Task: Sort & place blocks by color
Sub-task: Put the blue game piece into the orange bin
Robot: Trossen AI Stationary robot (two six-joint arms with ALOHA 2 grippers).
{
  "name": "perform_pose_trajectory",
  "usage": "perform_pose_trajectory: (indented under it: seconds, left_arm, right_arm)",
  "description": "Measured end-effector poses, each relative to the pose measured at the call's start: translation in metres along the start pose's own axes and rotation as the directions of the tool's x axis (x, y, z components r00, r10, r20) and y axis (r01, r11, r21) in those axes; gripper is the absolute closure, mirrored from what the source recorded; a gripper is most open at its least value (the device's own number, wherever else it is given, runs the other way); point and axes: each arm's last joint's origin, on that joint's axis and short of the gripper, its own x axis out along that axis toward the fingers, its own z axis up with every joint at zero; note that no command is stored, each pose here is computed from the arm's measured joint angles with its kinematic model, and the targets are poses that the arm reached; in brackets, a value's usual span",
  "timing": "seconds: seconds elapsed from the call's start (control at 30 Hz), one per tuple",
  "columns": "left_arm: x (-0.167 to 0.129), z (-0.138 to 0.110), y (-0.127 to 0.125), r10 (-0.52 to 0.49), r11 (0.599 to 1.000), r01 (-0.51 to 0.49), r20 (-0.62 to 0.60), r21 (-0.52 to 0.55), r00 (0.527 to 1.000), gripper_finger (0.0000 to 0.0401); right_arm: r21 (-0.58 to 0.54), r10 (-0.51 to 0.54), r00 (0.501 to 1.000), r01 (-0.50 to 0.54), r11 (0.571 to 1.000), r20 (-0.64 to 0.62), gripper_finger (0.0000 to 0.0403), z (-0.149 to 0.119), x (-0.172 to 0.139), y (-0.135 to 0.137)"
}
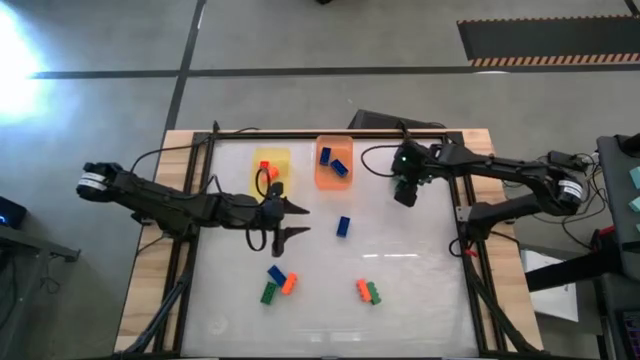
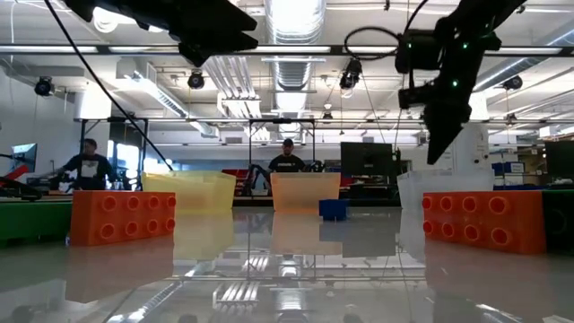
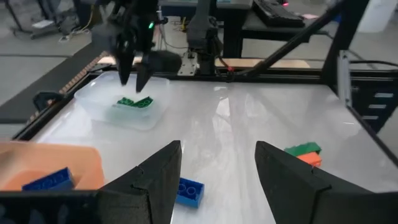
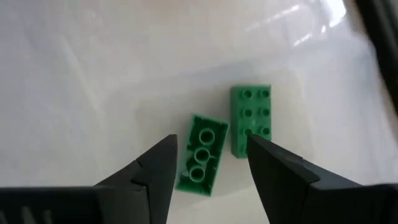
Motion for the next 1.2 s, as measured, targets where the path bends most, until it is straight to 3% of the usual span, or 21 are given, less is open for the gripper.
perform_pose_trajectory:
  seconds: [0.37,0.53,0.83,1.2]
  left_arm:
    - [0.012,-0.013,0.000,0.083,0.987,-0.090,-0.060,-0.132,0.995,0.0212]
    - [0.023,-0.022,-0.002,0.091,0.973,-0.111,-0.104,-0.200,0.990,0.0212]
    - [0.051,-0.021,-0.008,0.103,0.958,-0.150,-0.197,-0.246,0.975,0.0212]
    - [0.090,-0.024,-0.018,0.134,0.948,-0.229,-0.374,-0.223,0.918,0.0212]
  right_arm:
    - [0.012,0.047,0.971,-0.051,0.999,0.236,0.0241,0.013,-0.051,0.025]
    - [-0.040,0.091,0.914,-0.082,0.996,0.395,0.0251,0.014,-0.068,0.048]
    - [-0.134,0.060,0.816,0.022,0.991,0.575,0.0266,0.010,-0.084,0.093]
    - [-0.300,0.207,0.694,0.014,0.954,0.690,0.0278,-0.006,-0.078,0.132]
